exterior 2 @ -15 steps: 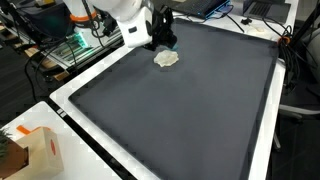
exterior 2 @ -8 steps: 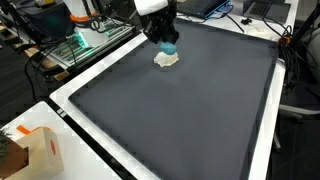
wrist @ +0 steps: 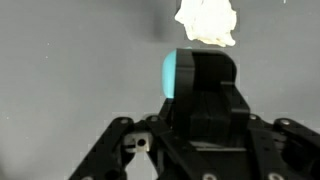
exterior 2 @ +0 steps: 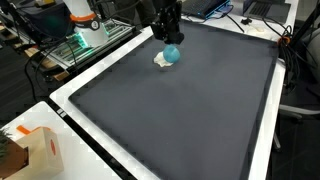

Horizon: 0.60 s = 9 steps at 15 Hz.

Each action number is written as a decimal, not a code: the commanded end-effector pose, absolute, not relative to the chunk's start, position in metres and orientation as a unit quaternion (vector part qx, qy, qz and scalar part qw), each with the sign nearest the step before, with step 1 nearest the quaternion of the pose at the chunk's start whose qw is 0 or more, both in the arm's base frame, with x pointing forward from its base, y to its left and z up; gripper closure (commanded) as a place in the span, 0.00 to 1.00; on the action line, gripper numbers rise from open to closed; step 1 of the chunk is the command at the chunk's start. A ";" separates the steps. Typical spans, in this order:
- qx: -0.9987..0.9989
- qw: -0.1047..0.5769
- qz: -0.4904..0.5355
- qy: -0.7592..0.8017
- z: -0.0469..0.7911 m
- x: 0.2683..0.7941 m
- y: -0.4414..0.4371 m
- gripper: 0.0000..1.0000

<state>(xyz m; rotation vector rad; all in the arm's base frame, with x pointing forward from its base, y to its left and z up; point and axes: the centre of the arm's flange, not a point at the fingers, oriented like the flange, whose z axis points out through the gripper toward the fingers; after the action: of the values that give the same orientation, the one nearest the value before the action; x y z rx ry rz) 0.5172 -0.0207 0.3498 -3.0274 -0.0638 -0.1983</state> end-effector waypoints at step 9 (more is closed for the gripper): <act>-0.978 -0.159 -0.131 0.024 0.325 0.510 0.017 0.75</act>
<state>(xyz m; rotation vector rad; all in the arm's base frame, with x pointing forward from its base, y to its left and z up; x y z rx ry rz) 0.5128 0.0049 0.3360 -3.3457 0.0317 -0.4260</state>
